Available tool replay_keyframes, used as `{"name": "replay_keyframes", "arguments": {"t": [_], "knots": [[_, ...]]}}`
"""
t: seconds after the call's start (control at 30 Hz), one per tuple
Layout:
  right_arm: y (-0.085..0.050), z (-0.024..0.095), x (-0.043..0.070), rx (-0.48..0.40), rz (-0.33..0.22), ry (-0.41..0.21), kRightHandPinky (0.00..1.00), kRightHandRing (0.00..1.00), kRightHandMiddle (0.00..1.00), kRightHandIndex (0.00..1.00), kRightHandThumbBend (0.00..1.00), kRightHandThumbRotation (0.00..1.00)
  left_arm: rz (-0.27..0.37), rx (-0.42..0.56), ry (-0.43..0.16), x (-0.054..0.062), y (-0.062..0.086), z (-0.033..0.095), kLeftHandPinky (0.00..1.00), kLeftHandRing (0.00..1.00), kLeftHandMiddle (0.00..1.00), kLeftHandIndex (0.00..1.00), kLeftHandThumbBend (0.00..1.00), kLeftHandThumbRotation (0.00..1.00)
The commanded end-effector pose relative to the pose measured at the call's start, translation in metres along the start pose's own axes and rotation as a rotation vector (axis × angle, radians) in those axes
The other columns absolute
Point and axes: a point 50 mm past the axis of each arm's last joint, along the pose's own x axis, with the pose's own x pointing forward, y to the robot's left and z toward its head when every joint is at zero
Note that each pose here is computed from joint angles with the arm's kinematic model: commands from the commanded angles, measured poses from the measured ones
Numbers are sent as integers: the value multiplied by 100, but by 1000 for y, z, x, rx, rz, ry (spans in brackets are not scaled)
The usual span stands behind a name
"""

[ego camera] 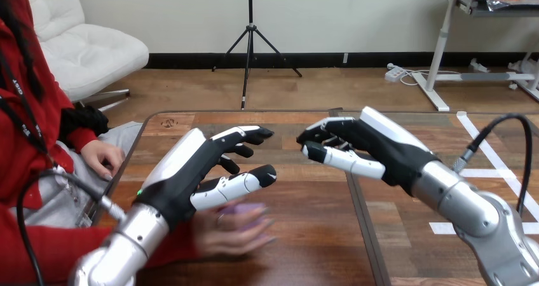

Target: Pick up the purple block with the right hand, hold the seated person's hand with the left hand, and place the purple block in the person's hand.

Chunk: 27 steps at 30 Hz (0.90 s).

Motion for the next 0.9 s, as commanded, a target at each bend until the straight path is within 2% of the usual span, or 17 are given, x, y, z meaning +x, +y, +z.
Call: {"name": "replay_keyframes", "arguments": {"t": [0.0,0.37,0.53,0.73,0.87], "knots": [[-18,13,-3,-16,-70,-63,65,73,74,74,90,100,88,-21,-21,-1,4,-2,66,77,79,79,100,100],[-12,11,-13,7,-101,-66,63,71,73,74,88,100,150,-80,-23,-12,-7,-11,70,78,79,78,100,100],[-6,10,-19,34,-130,-73,62,70,72,74,82,100,182,-117,-32,-17,-12,-13,71,77,78,76,99,100],[5,7,-27,120,-186,-97,62,69,72,73,78,100,242,-190,-55,-23,-18,-15,68,74,74,73,94,100],[16,5,-34,221,-228,-119,62,69,72,74,75,100,276,-233,-65,-29,-23,-17,65,70,70,70,88,100]]}}
